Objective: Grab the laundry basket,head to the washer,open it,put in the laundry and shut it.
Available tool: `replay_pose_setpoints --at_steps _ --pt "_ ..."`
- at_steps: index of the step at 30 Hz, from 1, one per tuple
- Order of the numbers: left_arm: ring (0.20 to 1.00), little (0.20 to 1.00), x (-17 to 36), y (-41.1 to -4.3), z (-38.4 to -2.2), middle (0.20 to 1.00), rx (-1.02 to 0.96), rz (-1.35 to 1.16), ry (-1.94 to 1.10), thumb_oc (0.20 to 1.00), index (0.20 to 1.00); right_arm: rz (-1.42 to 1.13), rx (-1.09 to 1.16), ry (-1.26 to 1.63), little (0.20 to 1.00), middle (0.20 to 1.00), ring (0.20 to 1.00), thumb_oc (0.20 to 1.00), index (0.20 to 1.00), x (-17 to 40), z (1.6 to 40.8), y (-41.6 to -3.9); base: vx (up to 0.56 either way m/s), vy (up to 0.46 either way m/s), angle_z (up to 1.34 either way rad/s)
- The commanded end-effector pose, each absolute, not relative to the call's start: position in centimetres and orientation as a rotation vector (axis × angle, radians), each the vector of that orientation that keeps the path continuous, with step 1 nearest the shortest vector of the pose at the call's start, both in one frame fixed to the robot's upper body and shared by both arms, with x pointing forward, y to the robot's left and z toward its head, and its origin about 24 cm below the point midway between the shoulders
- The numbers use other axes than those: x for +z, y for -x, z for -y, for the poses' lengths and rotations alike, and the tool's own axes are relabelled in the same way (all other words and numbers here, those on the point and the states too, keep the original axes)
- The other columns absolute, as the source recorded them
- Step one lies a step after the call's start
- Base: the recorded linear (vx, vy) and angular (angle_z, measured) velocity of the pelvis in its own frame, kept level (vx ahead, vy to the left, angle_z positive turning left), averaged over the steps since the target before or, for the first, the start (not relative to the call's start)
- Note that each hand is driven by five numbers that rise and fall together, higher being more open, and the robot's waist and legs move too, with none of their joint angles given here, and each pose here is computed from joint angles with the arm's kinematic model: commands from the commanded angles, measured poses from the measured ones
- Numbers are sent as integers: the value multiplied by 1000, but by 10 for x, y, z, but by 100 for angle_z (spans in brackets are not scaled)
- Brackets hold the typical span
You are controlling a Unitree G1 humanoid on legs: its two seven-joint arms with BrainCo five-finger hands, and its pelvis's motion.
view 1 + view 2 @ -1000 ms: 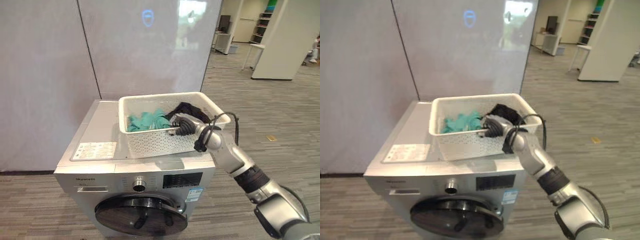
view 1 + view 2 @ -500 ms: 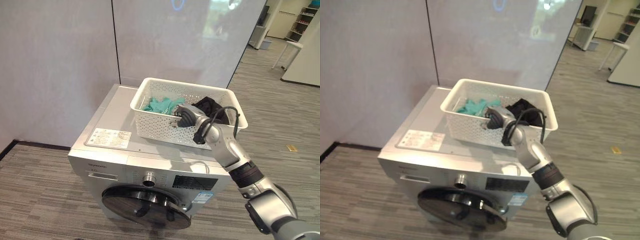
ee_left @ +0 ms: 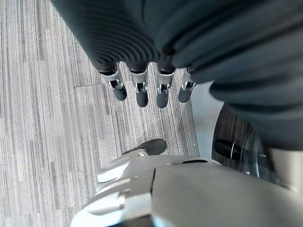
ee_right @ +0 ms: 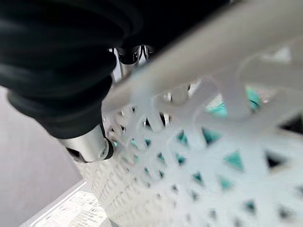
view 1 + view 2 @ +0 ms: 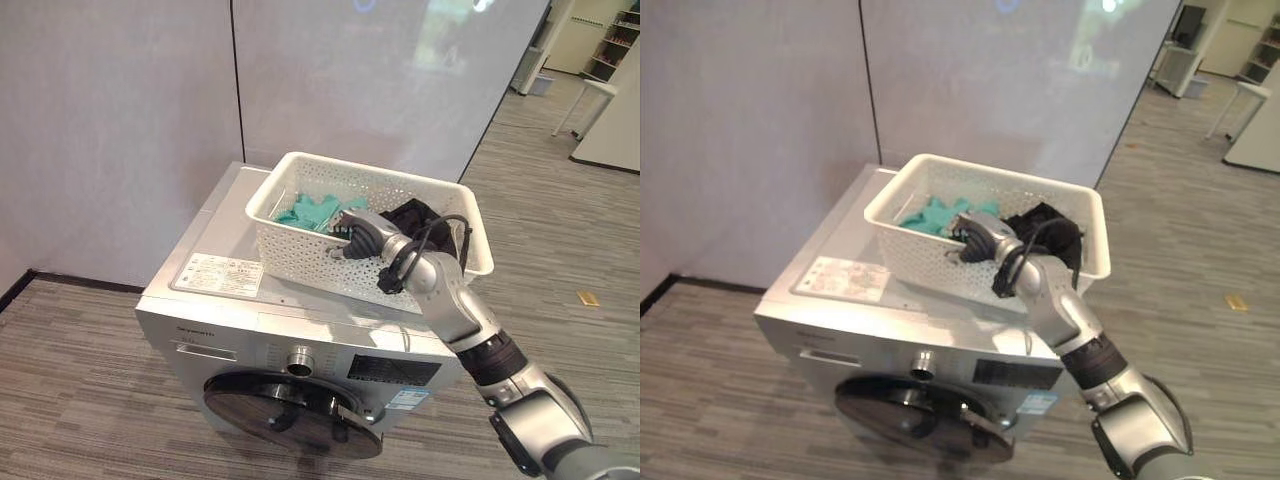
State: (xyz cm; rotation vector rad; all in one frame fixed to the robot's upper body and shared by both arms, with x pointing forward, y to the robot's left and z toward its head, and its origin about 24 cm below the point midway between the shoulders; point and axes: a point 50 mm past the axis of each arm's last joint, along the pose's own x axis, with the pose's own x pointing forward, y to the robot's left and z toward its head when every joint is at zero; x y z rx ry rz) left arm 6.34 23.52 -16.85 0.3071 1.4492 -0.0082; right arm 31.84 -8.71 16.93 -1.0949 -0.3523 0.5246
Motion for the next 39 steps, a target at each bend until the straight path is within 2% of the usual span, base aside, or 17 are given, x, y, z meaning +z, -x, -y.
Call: replay_pose_setpoints --at_steps 1,9,10,11,17,25,28,31,34,35,36,37,39 --pt "1000 1000 -172 -54 -223 1000 -52 -1500 -327 1000 1000 580 576 972 200 200 200 200 200 205 71 -303 0 0 0" --pt "1000 1000 -171 -39 -236 1000 -9 -1555 -322 1000 1000 648 655 931 200 200 200 200 200 211 70 -290 0 0 0" --pt "1000 1000 -171 -41 -237 1000 -7 -1550 -327 1000 1000 657 643 906 567 567 567 567 567 212 72 -290 0 0 0" --pt "1000 1000 -170 -41 -237 1000 -3 -1547 -325 1000 1000 683 616 916 1000 1000 1000 1000 1000 217 76 -289 0 0 0" --pt "1000 1000 -171 -43 -235 1000 12 -1521 -332 1000 1000 819 512 920 1000 1000 1000 1000 1000 240 89 -278 0 0 0" --pt "1000 1000 -171 -48 -234 1000 10 -1481 -379 1000 1000 1040 171 915 1000 1000 1000 1000 1000 284 133 -257 1 -1 -4" --pt "1000 1000 -171 -47 -235 1000 25 -1469 -393 1000 1000 1107 -68 907 1000 1000 1000 1000 1000 298 171 -240 11 1 -4" --pt "1000 1000 -170 -48 -236 1000 44 -1433 -406 1000 1000 1061 -475 968 1000 1000 1000 1000 1000 295 244 -207 13 6 9" --pt "1000 1000 -171 -43 -236 1000 61 -1433 -397 1000 1000 971 -744 1055 1000 1000 1000 1000 1000 287 287 -181 18 -7 7" --pt "1000 1000 -171 -43 -235 1000 55 -1433 -403 1000 1000 967 -750 1059 1000 1000 1000 1000 1000 286 288 -179 14 -16 6" --pt "1000 1000 -171 -42 -236 1000 61 -1433 -399 1000 1000 914 -838 1098 1000 1000 1000 1000 1000 282 304 -168 17 -31 3" --pt "1000 1000 -171 -38 -236 1000 64 -1431 -393 1000 1000 717 -1031 1135 1000 1000 1000 1000 1000 259 345 -145 25 -33 8" --pt "1000 1000 -172 -40 -233 1000 58 -1427 -394 1000 1000 550 -1101 1113 1000 1000 1000 1000 1000 234 369 -136 37 -26 10"
